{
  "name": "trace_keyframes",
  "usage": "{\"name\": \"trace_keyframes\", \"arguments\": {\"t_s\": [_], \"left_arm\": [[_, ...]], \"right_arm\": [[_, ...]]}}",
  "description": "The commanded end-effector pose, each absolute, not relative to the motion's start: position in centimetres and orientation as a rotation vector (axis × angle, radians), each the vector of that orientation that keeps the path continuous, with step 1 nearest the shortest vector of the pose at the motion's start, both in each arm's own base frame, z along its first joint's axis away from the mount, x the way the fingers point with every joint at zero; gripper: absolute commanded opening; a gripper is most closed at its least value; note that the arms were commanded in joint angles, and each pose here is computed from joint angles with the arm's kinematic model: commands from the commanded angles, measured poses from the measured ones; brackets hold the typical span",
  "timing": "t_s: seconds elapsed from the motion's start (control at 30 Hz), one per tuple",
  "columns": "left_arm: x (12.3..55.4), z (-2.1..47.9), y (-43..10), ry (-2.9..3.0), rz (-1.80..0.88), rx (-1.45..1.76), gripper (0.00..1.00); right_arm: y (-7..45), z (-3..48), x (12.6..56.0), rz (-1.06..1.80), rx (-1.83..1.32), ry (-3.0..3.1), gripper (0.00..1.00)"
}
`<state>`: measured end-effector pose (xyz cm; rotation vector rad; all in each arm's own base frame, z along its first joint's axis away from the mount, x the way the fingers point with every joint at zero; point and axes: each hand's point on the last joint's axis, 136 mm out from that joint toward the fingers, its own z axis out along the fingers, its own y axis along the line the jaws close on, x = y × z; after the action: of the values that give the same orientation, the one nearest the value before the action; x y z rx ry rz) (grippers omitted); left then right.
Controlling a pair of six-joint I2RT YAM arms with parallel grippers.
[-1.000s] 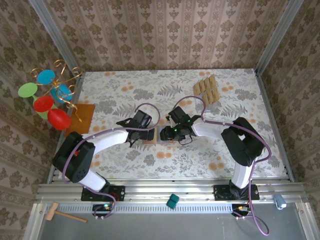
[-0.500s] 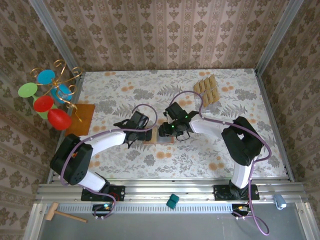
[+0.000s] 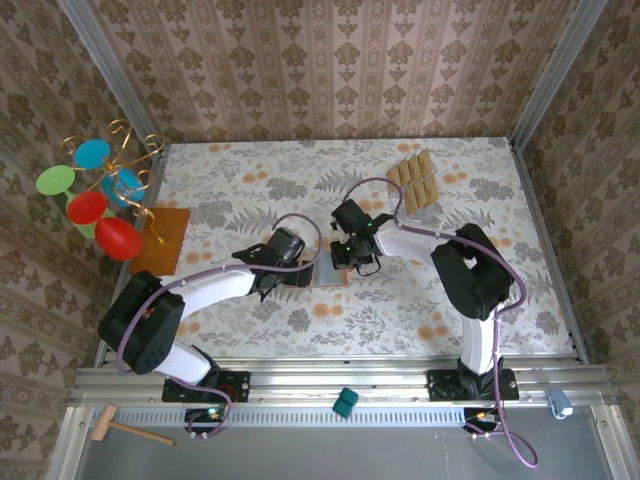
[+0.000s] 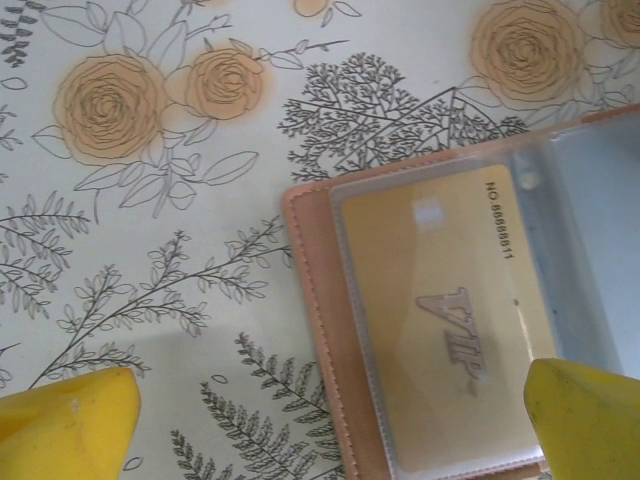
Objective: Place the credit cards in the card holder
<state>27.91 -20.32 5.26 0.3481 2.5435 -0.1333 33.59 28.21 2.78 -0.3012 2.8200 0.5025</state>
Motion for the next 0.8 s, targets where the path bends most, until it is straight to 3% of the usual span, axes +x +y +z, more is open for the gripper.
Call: {"name": "trace_keyframes", "arguments": {"t_s": [0.0,0.77], "left_arm": [[28.0,5.4,-21.2,2.531,-0.157,0.353,1.0],[28.0,3.6,-24.1,2.528,-0.133,0.466,1.0]], "right_arm": [[28.7,2.4,33.9,0.504,-0.334,2.83,0.1],[29.7,1.3,33.3,0.568,-0.325,2.844,0.1]]}}
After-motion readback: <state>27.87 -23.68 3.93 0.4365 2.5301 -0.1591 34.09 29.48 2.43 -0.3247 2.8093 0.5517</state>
